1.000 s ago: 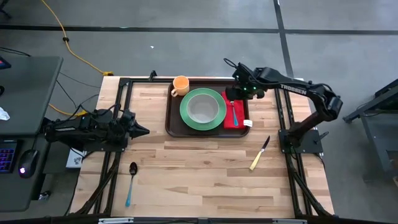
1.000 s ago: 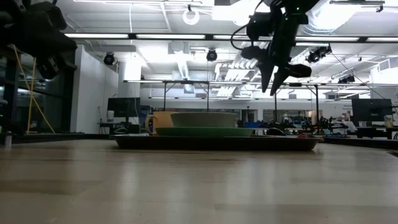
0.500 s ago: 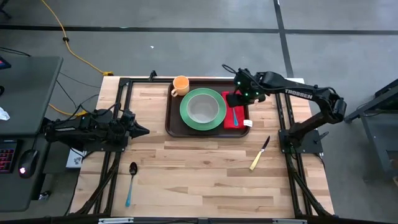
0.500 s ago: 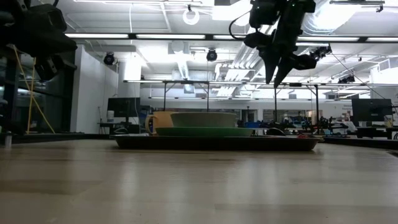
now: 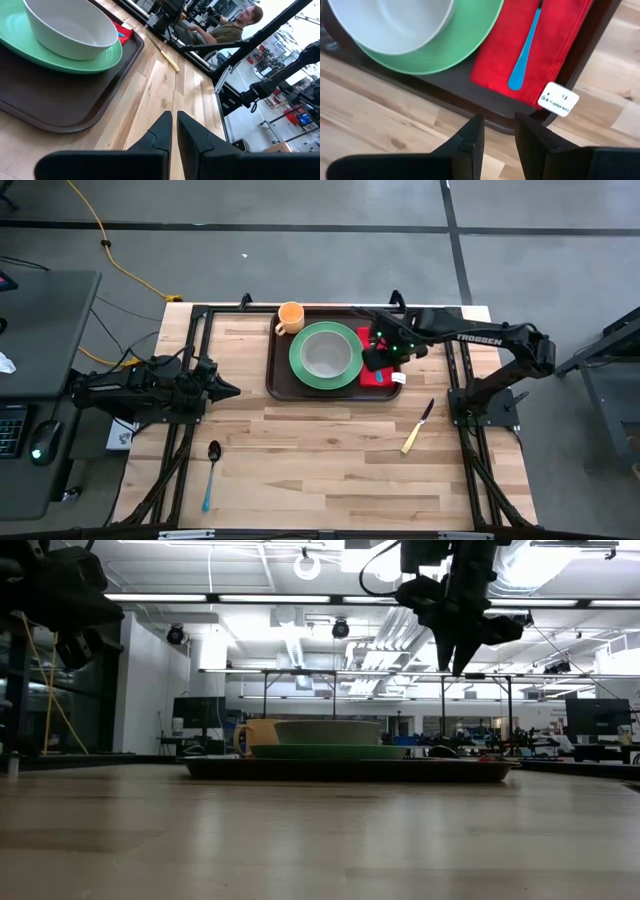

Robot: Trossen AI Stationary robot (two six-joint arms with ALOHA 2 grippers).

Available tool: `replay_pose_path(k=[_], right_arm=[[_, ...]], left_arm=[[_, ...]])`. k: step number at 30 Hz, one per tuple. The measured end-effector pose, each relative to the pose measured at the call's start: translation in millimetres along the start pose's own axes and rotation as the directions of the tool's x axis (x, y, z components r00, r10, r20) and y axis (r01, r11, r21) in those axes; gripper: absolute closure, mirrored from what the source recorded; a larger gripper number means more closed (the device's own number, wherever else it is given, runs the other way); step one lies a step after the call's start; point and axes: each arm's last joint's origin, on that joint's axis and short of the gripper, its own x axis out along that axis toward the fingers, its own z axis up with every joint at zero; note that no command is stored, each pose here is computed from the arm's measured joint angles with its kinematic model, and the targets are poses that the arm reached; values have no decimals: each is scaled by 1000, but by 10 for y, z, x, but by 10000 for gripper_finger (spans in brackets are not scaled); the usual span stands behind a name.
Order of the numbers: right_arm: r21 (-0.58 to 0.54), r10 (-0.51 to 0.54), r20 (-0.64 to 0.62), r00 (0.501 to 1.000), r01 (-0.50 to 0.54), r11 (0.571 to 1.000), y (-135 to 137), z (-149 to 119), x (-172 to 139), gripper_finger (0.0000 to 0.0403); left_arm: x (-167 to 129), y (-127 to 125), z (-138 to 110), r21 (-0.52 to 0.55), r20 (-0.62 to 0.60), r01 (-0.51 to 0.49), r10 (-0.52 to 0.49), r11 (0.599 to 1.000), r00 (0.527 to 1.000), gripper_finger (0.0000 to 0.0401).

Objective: Set up tray
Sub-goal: Put the blue spoon on the red table napkin to right of the green plate

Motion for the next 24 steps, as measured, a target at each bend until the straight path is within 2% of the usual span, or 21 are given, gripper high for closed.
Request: replay_pose_path(k=[7,16,24], right_arm=[[-13,-18,22,1000,18,1000,112,-166,4,318],[-30,-20,-11,1000,20,999,235,-425,1,318],[-24,-112,-8,994,112,993,266,-720,-15,318]], left_arm=[[0,-1,0,0,-2,2,-2,1000,1000,345],[0,0,-1,0,-2,2,-2,1000,1000,345],[0,6,-9,1,-10,-5,5,1000,1000,345]])
